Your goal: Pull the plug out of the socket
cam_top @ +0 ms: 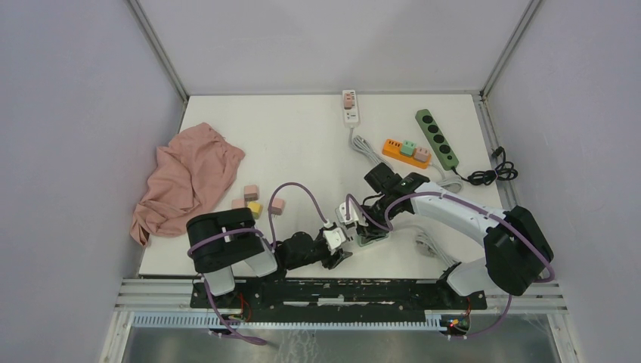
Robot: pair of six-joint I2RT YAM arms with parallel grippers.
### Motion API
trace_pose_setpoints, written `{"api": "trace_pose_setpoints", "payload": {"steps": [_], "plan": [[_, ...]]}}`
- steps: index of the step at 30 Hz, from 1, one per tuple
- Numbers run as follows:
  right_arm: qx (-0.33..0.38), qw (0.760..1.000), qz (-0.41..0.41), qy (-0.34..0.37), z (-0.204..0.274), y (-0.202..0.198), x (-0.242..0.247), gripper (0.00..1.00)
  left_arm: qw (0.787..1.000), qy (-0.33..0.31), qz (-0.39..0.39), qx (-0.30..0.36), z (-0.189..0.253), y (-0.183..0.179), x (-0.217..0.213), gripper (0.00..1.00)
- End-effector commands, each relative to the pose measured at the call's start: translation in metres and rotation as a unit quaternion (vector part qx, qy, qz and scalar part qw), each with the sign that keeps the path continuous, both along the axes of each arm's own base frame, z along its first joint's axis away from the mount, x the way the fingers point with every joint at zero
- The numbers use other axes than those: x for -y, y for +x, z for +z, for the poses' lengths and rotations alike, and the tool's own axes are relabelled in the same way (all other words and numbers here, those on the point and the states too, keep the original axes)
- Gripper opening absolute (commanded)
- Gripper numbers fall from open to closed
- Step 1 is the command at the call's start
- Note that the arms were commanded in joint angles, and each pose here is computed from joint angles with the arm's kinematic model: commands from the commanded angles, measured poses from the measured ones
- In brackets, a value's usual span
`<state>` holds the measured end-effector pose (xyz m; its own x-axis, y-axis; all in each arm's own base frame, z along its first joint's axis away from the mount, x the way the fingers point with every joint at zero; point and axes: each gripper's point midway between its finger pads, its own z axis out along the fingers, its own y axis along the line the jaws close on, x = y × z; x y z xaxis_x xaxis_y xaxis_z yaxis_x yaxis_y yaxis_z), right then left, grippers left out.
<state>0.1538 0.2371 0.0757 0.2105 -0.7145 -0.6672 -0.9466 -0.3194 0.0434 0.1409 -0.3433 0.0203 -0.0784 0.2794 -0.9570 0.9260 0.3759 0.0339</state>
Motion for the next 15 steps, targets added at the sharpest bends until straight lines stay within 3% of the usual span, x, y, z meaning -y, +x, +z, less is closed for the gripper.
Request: {"api": "trace_pose_setpoints", "payload": {"steps": [1,7,12,15], "plan": [[0.032,0.999,0.0,0.027,0.019,0.015,0.004,0.0,1.0,0.017,-0.019,-0.005,-0.007,-0.011,-0.005,0.08],[-0.014,0.996,0.073,0.058,0.017,-0.023,-0.007,0.0,1.0,0.017,-0.017,-0.003,-0.006,-0.01,-0.006,0.06],[-0.011,0.996,-0.016,0.082,0.03,0.001,-0.037,0.0,1.0,0.019,-0.017,-0.004,-0.007,-0.01,-0.005,0.06],[0.014,0.997,-0.042,0.065,0.026,0.017,-0.031,0.0,1.0,0.022,-0.018,-0.007,-0.009,-0.011,-0.005,0.06]]}}
